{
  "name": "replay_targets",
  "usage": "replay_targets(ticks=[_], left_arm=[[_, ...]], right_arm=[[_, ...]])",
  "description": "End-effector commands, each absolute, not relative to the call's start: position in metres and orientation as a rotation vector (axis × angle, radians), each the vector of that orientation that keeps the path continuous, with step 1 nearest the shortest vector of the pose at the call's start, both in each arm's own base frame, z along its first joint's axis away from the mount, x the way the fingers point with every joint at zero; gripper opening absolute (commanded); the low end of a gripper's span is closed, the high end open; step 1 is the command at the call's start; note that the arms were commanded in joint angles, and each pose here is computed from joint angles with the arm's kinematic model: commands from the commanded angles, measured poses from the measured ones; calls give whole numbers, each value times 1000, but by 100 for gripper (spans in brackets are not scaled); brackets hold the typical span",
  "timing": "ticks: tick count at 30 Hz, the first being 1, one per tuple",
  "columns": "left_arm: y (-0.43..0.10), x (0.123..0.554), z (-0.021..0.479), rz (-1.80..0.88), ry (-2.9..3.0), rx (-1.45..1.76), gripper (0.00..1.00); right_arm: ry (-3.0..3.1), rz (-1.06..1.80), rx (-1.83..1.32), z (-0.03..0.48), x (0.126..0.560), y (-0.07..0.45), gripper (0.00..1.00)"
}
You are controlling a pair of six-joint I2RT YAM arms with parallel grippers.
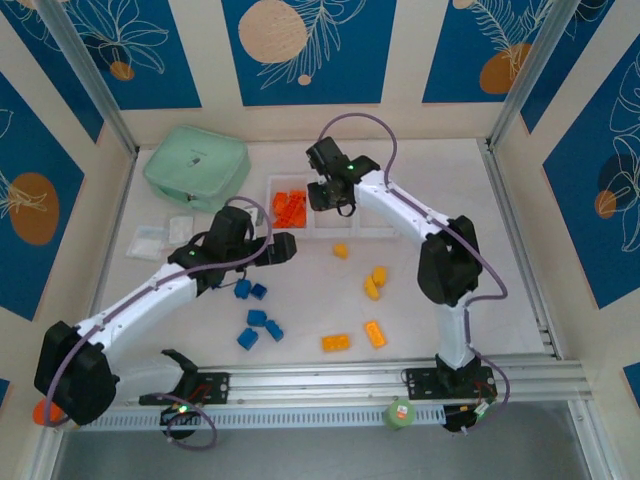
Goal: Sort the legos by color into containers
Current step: Place the lego in the container.
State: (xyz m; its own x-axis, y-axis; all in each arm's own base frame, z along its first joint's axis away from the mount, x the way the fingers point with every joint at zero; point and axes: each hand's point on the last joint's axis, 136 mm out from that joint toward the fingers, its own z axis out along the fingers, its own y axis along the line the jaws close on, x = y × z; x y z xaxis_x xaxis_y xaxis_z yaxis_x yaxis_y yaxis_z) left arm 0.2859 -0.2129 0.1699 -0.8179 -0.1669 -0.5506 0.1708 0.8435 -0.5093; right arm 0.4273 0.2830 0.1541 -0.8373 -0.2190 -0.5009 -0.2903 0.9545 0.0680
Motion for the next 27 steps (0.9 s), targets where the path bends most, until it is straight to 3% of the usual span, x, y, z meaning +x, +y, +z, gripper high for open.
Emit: replay_targets(ticks=[1, 8, 15, 17, 22, 27], left_arm=[[-216, 305, 188, -727, 2352, -15, 99], [-212, 316, 188, -695, 2333, -57, 99], [-212, 319, 187, -692, 2338, -59, 99], [-211, 318, 186, -685, 2344, -57, 99], [-211, 317, 189, -684, 2343, -44, 99], [-211, 314, 193, -694, 2340, -34, 99]], right_arm=[[2660, 148, -281, 131, 446, 276, 33], [2672, 128, -154, 113, 490, 267, 33], [2704, 129, -81, 89, 508, 262, 34], [2704, 161, -92, 86, 509, 267, 39], [2690, 165, -90, 96, 512, 268, 46], [2648, 172, -140, 128, 501, 271, 46]])
